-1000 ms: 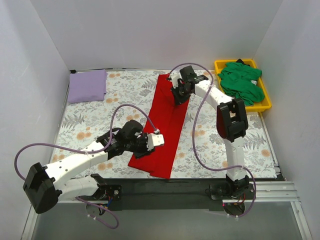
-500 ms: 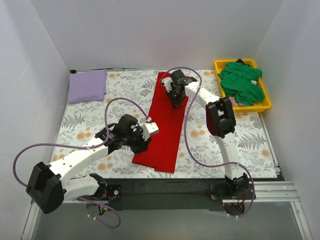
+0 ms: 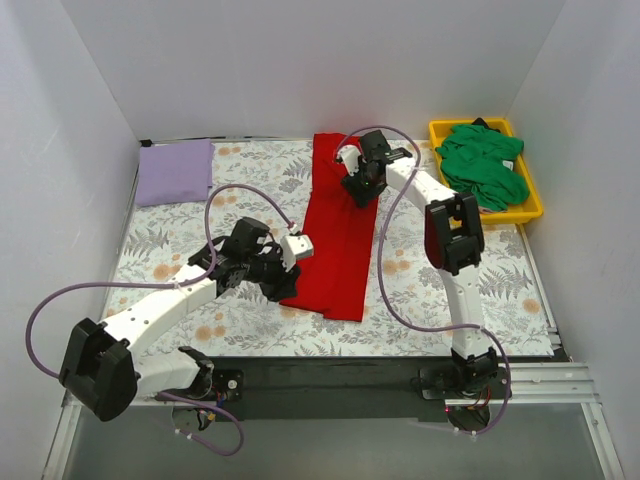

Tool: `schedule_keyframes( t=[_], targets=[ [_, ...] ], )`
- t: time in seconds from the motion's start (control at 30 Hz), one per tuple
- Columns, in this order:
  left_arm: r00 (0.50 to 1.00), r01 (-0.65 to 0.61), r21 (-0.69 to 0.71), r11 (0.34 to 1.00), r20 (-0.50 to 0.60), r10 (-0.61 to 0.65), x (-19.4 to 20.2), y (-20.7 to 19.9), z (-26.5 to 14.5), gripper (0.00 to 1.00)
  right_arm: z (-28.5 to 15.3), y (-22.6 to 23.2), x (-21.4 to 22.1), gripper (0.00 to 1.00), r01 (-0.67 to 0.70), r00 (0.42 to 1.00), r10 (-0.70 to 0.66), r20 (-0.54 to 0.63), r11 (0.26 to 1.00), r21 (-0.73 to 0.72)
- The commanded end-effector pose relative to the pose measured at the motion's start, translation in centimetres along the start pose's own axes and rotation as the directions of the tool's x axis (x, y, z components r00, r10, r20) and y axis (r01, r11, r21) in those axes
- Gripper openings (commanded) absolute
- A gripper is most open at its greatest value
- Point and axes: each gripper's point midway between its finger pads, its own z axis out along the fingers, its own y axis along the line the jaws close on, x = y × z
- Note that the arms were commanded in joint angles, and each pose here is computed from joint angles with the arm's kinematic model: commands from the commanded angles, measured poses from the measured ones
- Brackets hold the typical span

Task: Fold and stack the t-shirts
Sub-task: Fold the tshirt

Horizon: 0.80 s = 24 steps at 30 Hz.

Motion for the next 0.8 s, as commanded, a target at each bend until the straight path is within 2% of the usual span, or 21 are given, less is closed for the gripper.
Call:
schedule_keyframes(
  t=[0.0,0.03,0.07,0.2,0.23,0.27,0.33,0.4,0.47,0.63,0.77],
  targets=[
    [0.981,-0.187,0.068,0.980,0.065,0.183,-1.2,-1.3,-1.2,0.34,-10.0,2.4,-4.9,0.67,0.127,0.974,-0.112,0.198,0.990,-0.064],
    [0.974,-0.224,0.076,0.972,0.061,0.219,-0.8,-1.4,-1.3,0.35,-12.8,3.4,-4.8,0.73,0.147,0.965,-0.125,0.230,0.986,-0.080],
    [0.953,-0.303,0.103,0.947,0.057,0.299,-0.3,-1.6,-1.3,0.35,-14.0,4.8,-4.4,0.75,0.162,0.963,-0.131,0.235,0.980,-0.119],
    [0.905,-0.424,0.179,0.888,0.069,0.419,1.5,-2.3,-1.1,0.38,-19.2,11.4,-1.1,0.76,0.245,0.944,-0.174,0.282,0.939,-0.241],
    [0.898,-0.439,0.188,0.879,0.072,0.433,1.8,-2.3,-1.0,0.38,-18.1,13.5,2.3,0.75,0.238,0.959,-0.174,0.223,0.923,-0.302],
    [0.894,-0.449,0.189,0.873,0.084,0.441,1.8,-2.2,-0.9,0.38,-18.0,15.9,3.8,0.73,0.274,0.954,-0.210,0.213,0.899,-0.341],
    [0.886,-0.462,0.186,0.867,0.129,0.445,1.7,-1.8,-0.6,0.38,-19.0,18.0,5.8,0.71,0.325,0.940,-0.262,0.218,0.880,-0.345],
    [0.885,-0.462,0.194,0.865,0.165,0.436,1.8,-1.3,-0.2,0.38,-17.5,20.6,10.3,0.70,0.346,0.938,-0.307,0.161,0.856,-0.385],
    [0.892,-0.447,0.210,0.869,0.176,0.416,2.3,-0.8,0.2,0.37,-17.3,21.3,11.1,0.68,0.360,0.933,-0.323,0.161,0.848,-0.388],
    [0.859,-0.506,0.221,0.834,0.208,0.467,3.0,-0.3,1.1,0.37,-16.2,23.5,12.6,0.67,0.435,0.901,-0.401,0.168,0.820,-0.372],
    [0.836,-0.548,0.205,0.811,0.181,0.519,4.4,0.5,2.0,0.36,-14.9,25.6,14.8,0.66,0.498,0.864,-0.484,0.141,0.776,-0.386]
  ],
)
